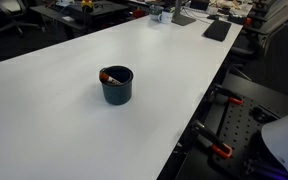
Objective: Remove the red marker from the dark green mug.
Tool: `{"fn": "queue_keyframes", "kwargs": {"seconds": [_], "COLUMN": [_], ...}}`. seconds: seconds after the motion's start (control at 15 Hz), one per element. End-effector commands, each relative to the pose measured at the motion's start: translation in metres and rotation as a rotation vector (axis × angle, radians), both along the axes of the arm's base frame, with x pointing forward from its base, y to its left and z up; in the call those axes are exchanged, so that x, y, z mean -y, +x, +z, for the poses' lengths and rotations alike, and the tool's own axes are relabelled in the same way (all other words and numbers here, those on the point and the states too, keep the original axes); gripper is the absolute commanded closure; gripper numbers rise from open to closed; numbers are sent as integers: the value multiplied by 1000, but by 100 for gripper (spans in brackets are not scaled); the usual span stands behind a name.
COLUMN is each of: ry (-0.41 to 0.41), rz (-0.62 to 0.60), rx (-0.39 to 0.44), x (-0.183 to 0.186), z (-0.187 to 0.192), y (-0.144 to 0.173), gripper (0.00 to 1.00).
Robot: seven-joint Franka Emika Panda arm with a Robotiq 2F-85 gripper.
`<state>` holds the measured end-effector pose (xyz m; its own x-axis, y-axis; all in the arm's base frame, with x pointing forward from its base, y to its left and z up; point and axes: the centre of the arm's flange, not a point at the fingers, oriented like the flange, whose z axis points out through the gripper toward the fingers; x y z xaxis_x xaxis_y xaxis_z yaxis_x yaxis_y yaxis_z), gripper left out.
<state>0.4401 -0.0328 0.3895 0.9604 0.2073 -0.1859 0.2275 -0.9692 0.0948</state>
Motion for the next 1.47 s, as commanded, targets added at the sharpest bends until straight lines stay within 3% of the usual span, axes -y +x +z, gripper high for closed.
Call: {"fn": "queue_keyframes", "kwargs": {"seconds": [0.0, 0.47, 0.73, 0.8, 1.4], "ry": [17, 33, 41, 28, 29], "rz": [18, 150, 304, 243, 257], "rx": [-8, -55, -102, -61, -78], "x": [4, -21, -65, -47, -46], "z": [-4, -13, -30, -28, -36], "y": [14, 72, 99, 78, 88], "gripper": [0, 0, 0, 0, 0]}}
